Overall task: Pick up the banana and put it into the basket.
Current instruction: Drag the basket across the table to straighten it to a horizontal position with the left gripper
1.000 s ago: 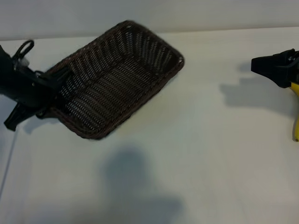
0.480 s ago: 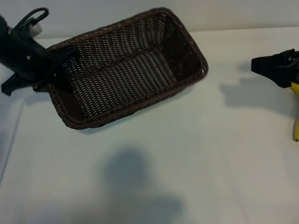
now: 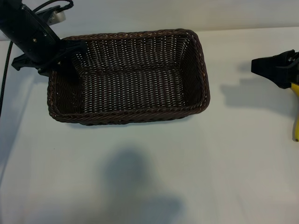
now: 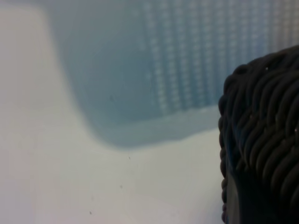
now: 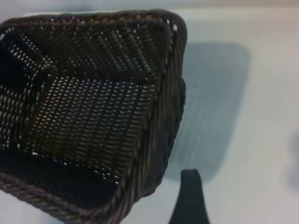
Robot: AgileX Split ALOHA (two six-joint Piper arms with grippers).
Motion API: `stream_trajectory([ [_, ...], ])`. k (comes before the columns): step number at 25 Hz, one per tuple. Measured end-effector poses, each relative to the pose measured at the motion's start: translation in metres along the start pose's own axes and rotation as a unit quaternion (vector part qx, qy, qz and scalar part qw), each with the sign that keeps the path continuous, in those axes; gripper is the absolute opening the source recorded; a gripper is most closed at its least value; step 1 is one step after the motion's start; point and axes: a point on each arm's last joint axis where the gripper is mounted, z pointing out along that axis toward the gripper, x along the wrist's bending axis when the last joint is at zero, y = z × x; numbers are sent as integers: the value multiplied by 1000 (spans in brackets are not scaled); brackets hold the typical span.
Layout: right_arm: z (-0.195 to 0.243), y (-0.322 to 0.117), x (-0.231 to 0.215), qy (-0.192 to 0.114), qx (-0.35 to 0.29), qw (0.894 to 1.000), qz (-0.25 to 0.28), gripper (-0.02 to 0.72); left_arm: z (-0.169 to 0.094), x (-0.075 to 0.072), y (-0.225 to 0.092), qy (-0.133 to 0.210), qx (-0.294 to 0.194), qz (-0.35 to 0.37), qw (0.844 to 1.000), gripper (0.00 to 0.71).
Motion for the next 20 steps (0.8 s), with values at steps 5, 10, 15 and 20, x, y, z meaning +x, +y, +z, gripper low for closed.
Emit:
stream_trajectory([
  [5, 0, 0, 0, 0, 0, 1000, 0, 571, 10, 1, 4, 2, 12, 9, 1000, 172],
  [10, 0, 0, 0, 0, 0, 1000, 1, 571, 27, -15, 4, 7, 33, 42, 999, 172],
  [15, 0, 0, 0, 0, 0, 1000, 1, 571, 41, -21, 7, 8, 44, 45, 998, 172],
  [20, 0, 0, 0, 0, 0, 1000, 1, 571, 54, -17, 11, 11, 50, 38, 998, 172],
])
